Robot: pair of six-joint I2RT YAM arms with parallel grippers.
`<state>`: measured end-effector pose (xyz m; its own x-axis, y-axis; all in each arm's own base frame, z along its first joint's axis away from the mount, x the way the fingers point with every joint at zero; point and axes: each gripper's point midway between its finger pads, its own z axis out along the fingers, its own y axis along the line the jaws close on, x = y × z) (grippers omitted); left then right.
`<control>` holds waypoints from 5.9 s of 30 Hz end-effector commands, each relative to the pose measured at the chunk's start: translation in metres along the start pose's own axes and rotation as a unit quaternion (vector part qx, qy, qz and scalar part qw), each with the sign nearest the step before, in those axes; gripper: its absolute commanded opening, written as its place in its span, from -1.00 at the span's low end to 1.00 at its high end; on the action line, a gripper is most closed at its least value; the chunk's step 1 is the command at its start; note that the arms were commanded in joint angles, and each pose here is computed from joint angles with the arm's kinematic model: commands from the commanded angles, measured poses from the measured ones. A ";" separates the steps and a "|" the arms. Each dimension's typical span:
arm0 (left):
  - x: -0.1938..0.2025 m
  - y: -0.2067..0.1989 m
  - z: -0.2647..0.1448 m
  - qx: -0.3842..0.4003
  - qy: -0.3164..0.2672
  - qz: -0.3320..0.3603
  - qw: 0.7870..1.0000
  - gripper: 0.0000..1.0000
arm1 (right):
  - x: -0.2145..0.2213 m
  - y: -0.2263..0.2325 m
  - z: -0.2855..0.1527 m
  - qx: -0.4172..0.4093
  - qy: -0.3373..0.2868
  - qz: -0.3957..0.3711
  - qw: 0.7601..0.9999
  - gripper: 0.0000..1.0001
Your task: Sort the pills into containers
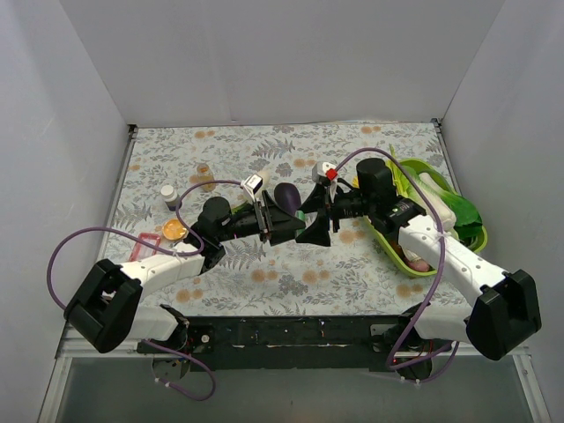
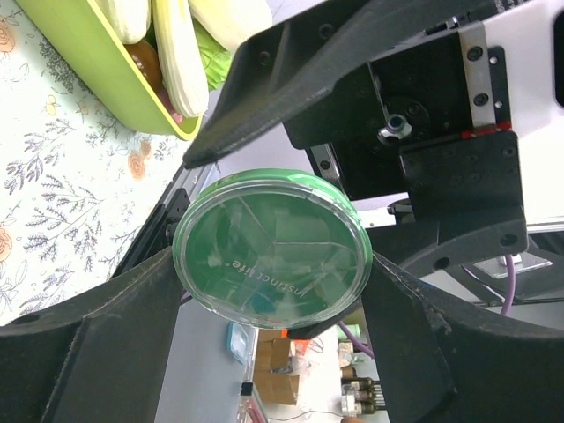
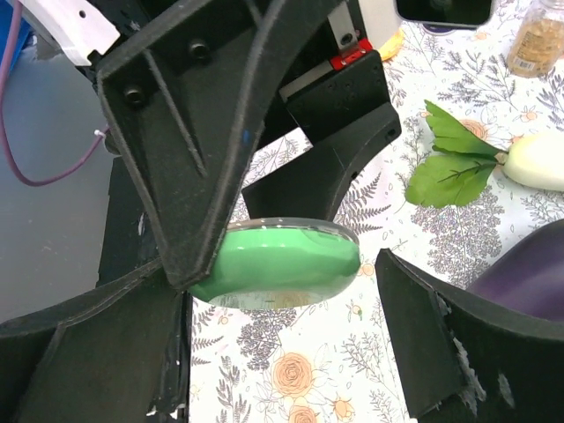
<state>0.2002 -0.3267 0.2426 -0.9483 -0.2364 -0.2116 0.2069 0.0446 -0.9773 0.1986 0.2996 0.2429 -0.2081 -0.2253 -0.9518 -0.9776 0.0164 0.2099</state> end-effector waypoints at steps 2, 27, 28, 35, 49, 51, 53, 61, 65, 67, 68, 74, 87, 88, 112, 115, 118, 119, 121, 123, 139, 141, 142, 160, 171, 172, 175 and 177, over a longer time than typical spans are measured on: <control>0.000 -0.025 -0.005 0.037 -0.010 0.019 0.999 -0.08 | -0.010 0.001 0.000 -0.009 -0.023 -0.003 1.000 0.96; 0.001 -0.025 -0.003 0.038 -0.008 0.015 0.999 0.14 | -0.012 0.010 0.003 -0.048 -0.030 0.009 0.998 -0.31; 0.001 -0.024 -0.003 0.035 -0.009 0.013 0.999 0.22 | -0.013 0.009 0.002 -0.047 -0.029 -0.003 0.998 -0.35; 0.000 -0.027 -0.009 0.025 -0.020 0.008 0.999 0.96 | -0.019 0.008 -0.001 -0.047 -0.014 -0.054 0.997 -0.44; 0.016 -0.052 -0.046 0.044 -0.051 0.043 0.997 0.96 | -0.034 0.012 -0.028 -0.033 0.054 -0.324 0.944 -0.42; 0.024 -0.058 -0.052 0.059 -0.039 0.061 0.996 0.96 | -0.041 0.013 -0.026 -0.015 0.040 -0.373 0.927 -0.42; 0.030 -0.059 -0.054 0.064 -0.026 0.070 0.995 0.96 | -0.033 0.026 -0.025 -0.010 0.031 -0.410 0.911 -0.42; 0.048 -0.054 -0.056 0.072 0.029 0.130 0.988 0.96 | -0.038 0.051 -0.014 0.042 -0.009 -0.522 0.852 -0.42; 0.052 -0.045 -0.053 0.056 0.044 0.133 0.989 0.96 | -0.040 0.054 -0.011 0.048 -0.017 -0.532 0.845 -0.42; 0.055 -0.047 -0.052 0.062 0.052 0.134 0.988 0.96 | -0.039 0.052 -0.010 0.051 -0.014 -0.535 0.843 -0.42; 0.055 -0.047 -0.052 0.064 0.052 0.135 0.987 0.96 | -0.037 0.053 -0.008 0.049 -0.014 -0.535 0.843 -0.42; 0.049 -0.052 -0.046 0.069 0.038 0.136 0.988 0.96 | -0.031 0.058 -0.003 0.042 -0.015 -0.541 0.840 -0.41; 0.035 -0.055 -0.028 0.068 0.025 0.134 0.988 0.89 | -0.028 0.064 0.000 0.032 -0.024 -0.531 0.846 -0.41; 0.035 -0.057 -0.028 0.071 0.025 0.132 0.988 0.88 | -0.028 0.064 0.001 0.031 -0.024 -0.531 0.847 -0.41; 0.061 -0.075 -0.052 0.131 0.055 0.124 0.982 0.00 | -0.042 0.073 -0.004 0.049 -0.069 -0.488 0.869 -0.41; 0.062 -0.078 -0.053 0.134 0.056 0.125 0.981 0.07 | -0.041 0.074 -0.005 0.047 -0.072 -0.486 0.870 -0.41; 0.063 -0.078 -0.054 0.136 0.058 0.124 0.981 0.14 | -0.040 0.074 -0.005 0.047 -0.074 -0.483 0.871 -0.42; 0.063 -0.078 -0.054 0.136 0.058 0.123 0.981 0.17 | -0.040 0.075 -0.005 0.047 -0.075 -0.484 0.871 -0.42; 0.063 -0.079 -0.054 0.137 0.058 0.123 0.981 0.22 | -0.040 0.076 -0.006 0.047 -0.077 -0.482 0.872 -0.42; 0.064 -0.080 -0.054 0.138 0.059 0.124 0.981 0.31 | -0.040 0.076 -0.006 0.047 -0.078 -0.482 0.871 -0.42; 0.063 -0.088 -0.056 0.140 0.058 0.131 0.980 0.78 | -0.036 0.077 -0.005 0.043 -0.080 -0.480 0.873 -0.43; 0.062 -0.087 -0.055 0.139 0.058 0.129 0.980 0.81 | -0.035 0.077 -0.004 0.041 -0.078 -0.478 0.874 -0.43; 0.062 -0.088 -0.055 0.137 0.057 0.128 0.981 0.85 | -0.034 0.077 -0.004 0.039 -0.078 -0.477 0.875 -0.43; 0.047 -0.075 -0.039 0.089 0.045 0.107 0.989 0.60 | -0.031 0.079 -0.001 0.031 -0.077 -0.472 0.878 -0.43; 0.046 -0.076 -0.040 0.087 0.040 0.101 0.990 0.21 | -0.030 0.080 -0.003 0.032 -0.078 -0.470 0.878 -0.44; 0.046 -0.077 -0.041 0.090 0.038 0.103 0.990 0.19 | -0.030 0.080 -0.003 0.032 -0.078 -0.470 0.878 -0.44; 0.047 -0.077 -0.044 0.095 0.033 0.100 0.990 0.07 | -0.031 0.080 -0.004 0.036 -0.081 -0.471 0.878 -0.44; 0.048 -0.078 -0.047 0.101 0.028 0.096 0.990 0.01 | -0.031 0.080 -0.005 0.039 -0.082 -0.470 0.878 -0.44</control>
<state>0.1286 -0.3021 0.2855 -0.9221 -0.1300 -0.3645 0.3739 -0.0562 -0.9258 0.1326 0.3024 0.2784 0.6845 -0.0770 -0.7249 -0.7289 -0.0543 -0.6825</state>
